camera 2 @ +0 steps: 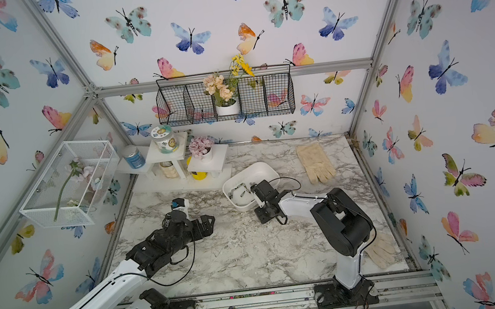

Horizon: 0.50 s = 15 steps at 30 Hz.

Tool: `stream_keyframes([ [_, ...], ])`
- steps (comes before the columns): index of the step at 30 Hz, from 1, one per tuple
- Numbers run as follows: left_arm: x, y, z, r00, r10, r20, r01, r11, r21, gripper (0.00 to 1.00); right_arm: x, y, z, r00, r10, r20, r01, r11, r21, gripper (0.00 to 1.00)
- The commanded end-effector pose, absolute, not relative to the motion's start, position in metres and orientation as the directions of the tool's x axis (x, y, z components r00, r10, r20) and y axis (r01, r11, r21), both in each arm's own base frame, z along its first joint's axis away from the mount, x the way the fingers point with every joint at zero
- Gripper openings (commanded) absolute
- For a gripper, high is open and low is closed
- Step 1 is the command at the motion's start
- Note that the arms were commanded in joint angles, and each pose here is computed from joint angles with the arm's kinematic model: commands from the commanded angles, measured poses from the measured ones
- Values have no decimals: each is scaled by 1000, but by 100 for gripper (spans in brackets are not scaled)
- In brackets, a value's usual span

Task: Put the bit on the desktop into the storage box
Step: Pick up the screwdriver bit from the center of the board, then place the screwdriver bit in the storage box.

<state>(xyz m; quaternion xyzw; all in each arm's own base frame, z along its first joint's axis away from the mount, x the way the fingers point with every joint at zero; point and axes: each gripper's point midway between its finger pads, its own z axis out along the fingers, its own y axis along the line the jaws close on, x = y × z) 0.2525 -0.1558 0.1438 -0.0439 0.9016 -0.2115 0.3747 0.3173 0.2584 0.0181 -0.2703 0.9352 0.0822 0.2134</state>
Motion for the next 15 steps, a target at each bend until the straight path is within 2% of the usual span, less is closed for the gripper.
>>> stream_keyframes([
  [1, 251, -155, 144, -709, -241, -663, 81, 906, -416, 99, 313, 247, 29, -777, -466, -423, -515, 857, 2, 9],
  [7, 251, -155, 144, -709, -241, -663, 82, 906, -416, 99, 309, 241, 55, -769, -451, -453, -506, 863, 0, 9],
  [15, 251, -148, 143, -699, -253, -669, 54, 914, -402, 99, 322, 256, 106, -721, -408, -560, -514, 857, 37, 9],
])
